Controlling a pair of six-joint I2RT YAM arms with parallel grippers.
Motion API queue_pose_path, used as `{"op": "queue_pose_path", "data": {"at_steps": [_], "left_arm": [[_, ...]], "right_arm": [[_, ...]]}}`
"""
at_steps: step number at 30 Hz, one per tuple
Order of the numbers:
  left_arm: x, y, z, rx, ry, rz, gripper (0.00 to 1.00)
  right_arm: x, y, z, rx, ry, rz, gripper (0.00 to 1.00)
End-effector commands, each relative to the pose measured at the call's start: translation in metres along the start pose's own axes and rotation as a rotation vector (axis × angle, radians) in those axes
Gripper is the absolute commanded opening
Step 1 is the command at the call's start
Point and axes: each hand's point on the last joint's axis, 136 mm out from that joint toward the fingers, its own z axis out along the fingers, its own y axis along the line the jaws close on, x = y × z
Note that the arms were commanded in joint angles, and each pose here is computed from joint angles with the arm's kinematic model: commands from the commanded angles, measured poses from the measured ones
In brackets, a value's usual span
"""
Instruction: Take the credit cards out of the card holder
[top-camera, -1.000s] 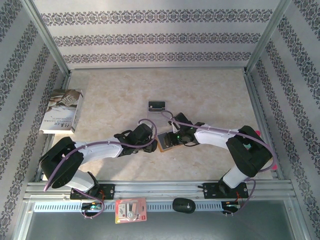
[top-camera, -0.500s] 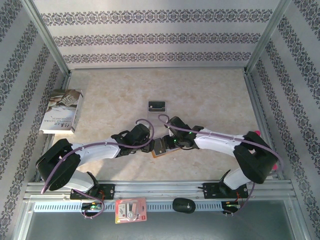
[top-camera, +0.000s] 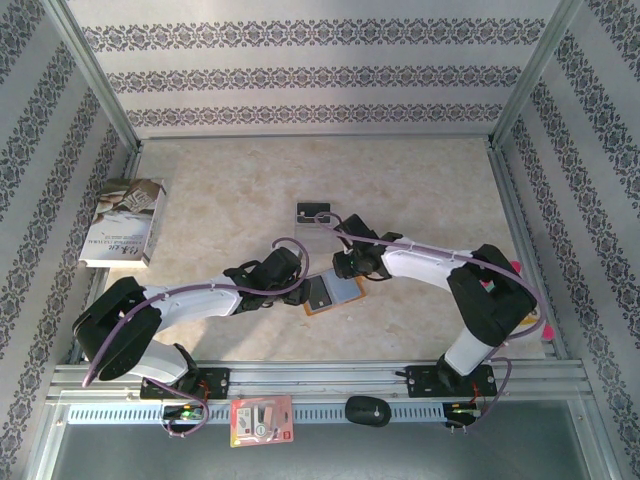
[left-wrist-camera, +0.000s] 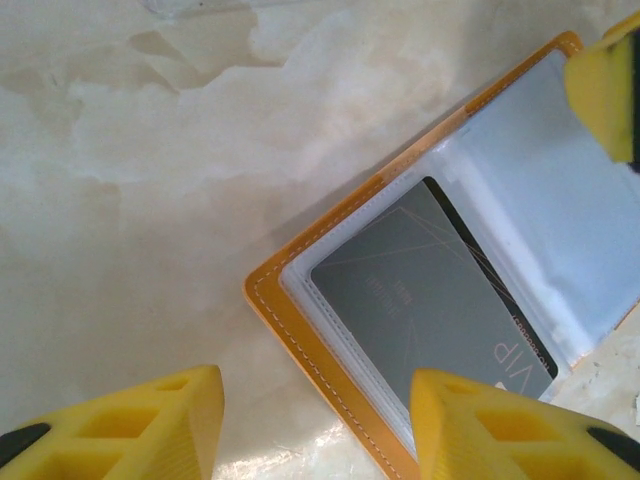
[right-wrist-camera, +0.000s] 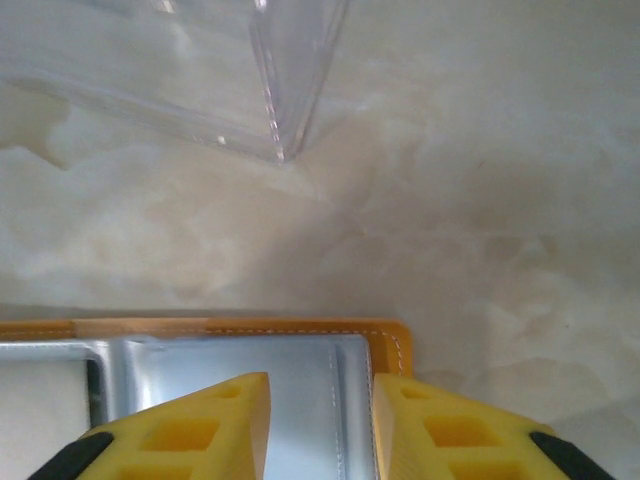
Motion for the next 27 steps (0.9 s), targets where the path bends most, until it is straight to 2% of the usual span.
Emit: {"op": "queue_pose_path", "data": {"at_steps": [1,5,8,13,16,18,22,27], "left_arm": [[0.013,0.004,-0.005,-0.011,0.034,0.008,0.52],[0.017,0.008,-0.004,-0.021,0.042,0.019,0.52],[0.018,0.011,-0.006,-0.033,0.041,0.033,0.53],[0.017,0.012,-0.005,-0.039,0.034,0.044,0.52],[0.017,0.005,-0.002,-0.007,0.042,0.051,0.51],[0.018,0.002,0.001,0.006,0.052,0.051,0.51],[0.026,0.005,0.008,-0.008,0.089,0.059,0.47],[0.039,0.011,0.018,-0.034,0.143,0.051,0.45]], "right_arm": [[0.024,-0.010,0.007,0.104,0.066,-0.067,0.32],[0.059,-0.020,0.007,0.192,0.131,-0.098,0.29],[0.077,-0.021,-0.001,0.206,0.138,-0.087,0.29],[0.072,-0.017,-0.017,0.196,0.092,-0.086,0.35],[0.047,-0.002,-0.040,0.139,-0.011,-0.104,0.41],[0.035,0.016,-0.052,0.051,-0.054,-0.120,0.38],[0.039,0.059,-0.052,-0.193,0.019,-0.117,0.31],[0.052,0.077,-0.037,-0.301,0.093,-0.079,0.24]]}}
